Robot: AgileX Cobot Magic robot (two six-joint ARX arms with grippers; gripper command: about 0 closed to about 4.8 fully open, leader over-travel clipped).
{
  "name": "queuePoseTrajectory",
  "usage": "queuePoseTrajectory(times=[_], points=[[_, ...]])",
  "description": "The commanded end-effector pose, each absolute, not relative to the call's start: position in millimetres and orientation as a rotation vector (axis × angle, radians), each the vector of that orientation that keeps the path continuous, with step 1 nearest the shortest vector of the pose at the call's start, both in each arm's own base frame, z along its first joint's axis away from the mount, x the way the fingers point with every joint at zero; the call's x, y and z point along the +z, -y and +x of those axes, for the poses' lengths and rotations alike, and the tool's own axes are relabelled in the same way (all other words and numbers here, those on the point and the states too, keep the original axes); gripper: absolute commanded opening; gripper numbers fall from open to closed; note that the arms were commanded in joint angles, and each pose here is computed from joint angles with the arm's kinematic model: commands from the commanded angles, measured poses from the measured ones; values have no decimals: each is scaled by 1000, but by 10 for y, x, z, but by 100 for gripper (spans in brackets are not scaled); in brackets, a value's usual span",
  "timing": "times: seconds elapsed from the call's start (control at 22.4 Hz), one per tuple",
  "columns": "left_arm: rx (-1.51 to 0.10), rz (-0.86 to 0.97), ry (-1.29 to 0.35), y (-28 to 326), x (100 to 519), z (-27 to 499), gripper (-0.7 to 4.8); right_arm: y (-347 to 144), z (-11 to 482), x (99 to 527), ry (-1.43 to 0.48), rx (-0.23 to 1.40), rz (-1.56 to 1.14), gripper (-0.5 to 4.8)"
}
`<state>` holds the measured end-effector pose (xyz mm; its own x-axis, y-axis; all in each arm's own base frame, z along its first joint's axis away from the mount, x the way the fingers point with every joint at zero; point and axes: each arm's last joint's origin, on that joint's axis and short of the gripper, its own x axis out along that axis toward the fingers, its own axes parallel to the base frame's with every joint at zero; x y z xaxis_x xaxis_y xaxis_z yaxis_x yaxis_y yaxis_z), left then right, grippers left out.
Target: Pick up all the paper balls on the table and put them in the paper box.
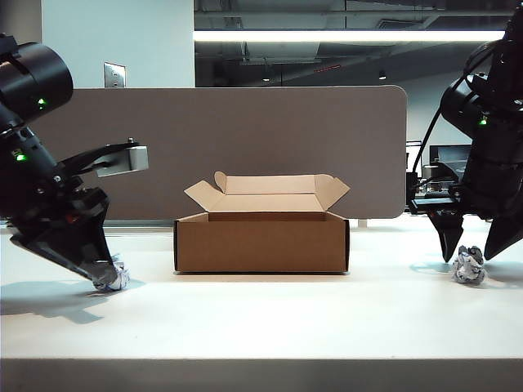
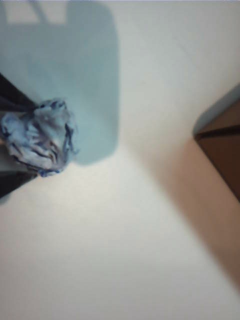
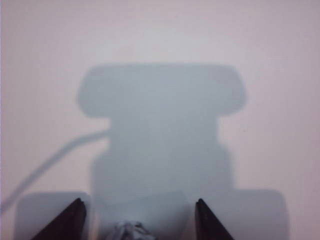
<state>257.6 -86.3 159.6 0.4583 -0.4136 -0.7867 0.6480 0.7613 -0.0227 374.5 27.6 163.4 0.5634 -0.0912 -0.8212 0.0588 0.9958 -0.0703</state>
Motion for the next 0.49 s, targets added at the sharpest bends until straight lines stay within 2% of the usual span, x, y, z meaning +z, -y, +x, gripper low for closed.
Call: queuePoseTrajectory(times=[0.04,0.22,0.49], points=[[-668,293,-837,871,1635,2607,147,-280,3752,1669,-956,-91,-32,278],[-666,294,-820,874,1645,2620,147,-272,3737,1659,-974,-108,-45,185],[-666,294,-822,873,1644,2618,147,-271,3724,1650,-990,-109,-46,175]])
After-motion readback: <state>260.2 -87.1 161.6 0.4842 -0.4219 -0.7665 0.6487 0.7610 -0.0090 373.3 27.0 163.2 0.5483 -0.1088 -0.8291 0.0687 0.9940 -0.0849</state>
